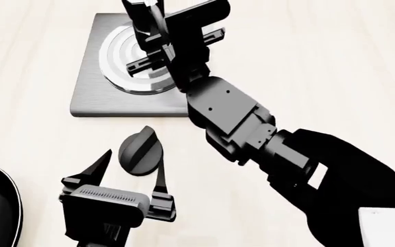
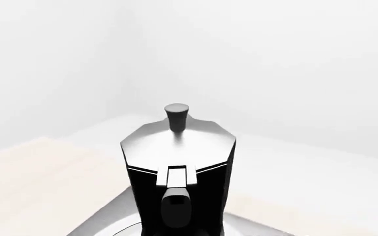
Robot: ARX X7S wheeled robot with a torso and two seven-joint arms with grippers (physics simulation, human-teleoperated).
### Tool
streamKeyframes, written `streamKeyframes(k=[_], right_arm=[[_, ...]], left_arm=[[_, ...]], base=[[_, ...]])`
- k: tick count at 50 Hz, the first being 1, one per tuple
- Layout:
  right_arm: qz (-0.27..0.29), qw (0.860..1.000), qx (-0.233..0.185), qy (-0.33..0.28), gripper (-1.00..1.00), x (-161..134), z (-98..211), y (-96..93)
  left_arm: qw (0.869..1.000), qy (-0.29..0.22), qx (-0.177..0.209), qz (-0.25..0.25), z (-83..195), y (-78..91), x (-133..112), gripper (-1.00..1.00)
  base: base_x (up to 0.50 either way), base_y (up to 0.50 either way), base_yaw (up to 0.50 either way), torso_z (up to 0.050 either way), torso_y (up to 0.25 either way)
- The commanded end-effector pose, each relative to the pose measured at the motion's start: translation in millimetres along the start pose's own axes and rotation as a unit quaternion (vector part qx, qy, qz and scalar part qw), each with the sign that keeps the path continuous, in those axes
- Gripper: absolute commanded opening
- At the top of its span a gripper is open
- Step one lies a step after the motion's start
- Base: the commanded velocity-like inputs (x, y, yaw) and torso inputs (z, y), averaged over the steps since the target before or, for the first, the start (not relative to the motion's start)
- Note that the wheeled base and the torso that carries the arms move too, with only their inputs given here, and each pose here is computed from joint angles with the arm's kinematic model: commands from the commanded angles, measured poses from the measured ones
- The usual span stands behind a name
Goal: Turn on the stove and put the moka pot on it.
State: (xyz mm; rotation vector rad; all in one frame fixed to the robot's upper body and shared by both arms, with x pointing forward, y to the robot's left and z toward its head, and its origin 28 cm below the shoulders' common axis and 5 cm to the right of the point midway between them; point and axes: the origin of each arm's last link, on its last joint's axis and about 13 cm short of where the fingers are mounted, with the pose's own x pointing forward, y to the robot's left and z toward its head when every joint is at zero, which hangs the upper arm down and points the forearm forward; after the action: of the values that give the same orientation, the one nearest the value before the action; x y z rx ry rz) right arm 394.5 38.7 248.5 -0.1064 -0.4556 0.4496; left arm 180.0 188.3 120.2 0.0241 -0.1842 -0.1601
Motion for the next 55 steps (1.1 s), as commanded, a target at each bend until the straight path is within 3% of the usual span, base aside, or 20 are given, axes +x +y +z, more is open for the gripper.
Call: streamKeyframes(k=[1, 55], right_arm=[[0.017, 1.0, -0.018, -0.013, -1.0, 1.7, 6.1, 4.5], [0.02, 0.999, -0.011, 0.036, -1.0, -12.4, -22.4, 6.4]], left_arm=[[1.0, 0.0, -0.001, 0.0, 0.0, 0.1, 0.1, 1.0], [1.0, -0.004, -0.003, 0.002, 3.6, 1.5, -1.0, 1.0]], base=[[0.0, 0.0, 0.0, 0.0, 0.0], [0.0, 0.0, 0.0, 0.0, 0.001]])
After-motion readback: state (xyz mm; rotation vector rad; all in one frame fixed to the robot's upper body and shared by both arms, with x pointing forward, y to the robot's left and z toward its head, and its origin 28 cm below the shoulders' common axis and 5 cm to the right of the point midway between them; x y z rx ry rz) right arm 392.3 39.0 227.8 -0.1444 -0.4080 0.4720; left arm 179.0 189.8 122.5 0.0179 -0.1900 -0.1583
